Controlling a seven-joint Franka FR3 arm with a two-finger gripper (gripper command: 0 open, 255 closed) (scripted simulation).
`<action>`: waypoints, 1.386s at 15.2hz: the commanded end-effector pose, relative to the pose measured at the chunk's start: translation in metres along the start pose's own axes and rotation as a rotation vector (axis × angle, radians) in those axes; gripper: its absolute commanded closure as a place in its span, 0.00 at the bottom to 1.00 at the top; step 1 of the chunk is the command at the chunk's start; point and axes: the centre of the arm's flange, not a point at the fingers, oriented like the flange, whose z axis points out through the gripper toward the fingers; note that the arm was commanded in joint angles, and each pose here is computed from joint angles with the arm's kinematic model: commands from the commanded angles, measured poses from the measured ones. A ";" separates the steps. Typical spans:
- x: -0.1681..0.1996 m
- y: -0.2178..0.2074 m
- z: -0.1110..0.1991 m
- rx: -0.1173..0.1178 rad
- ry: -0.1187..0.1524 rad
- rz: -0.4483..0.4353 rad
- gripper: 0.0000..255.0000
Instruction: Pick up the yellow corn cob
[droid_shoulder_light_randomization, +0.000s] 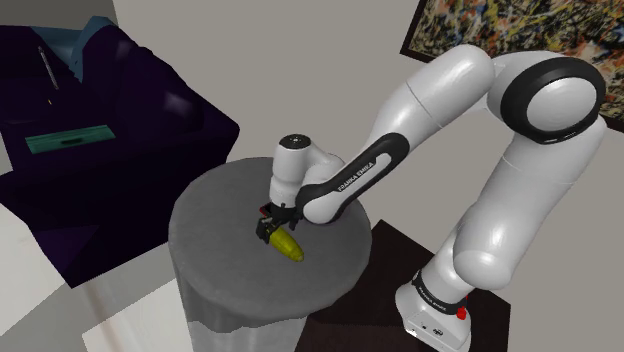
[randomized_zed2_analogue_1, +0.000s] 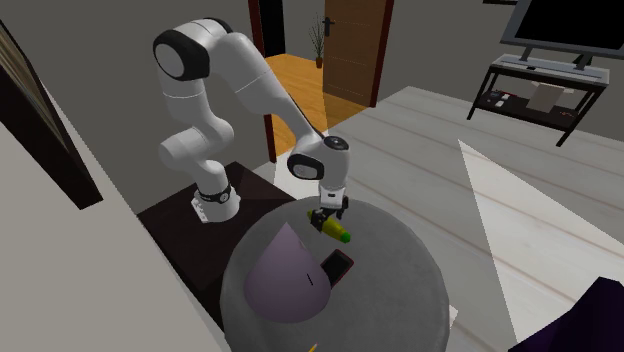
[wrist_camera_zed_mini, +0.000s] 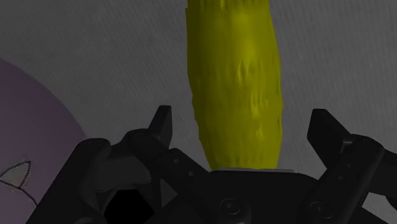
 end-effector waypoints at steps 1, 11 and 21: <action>-0.001 0.000 0.011 0.000 0.000 0.000 0.00; -0.001 0.000 0.014 0.001 0.000 0.000 1.00; -0.001 0.001 -0.028 0.000 0.000 0.000 1.00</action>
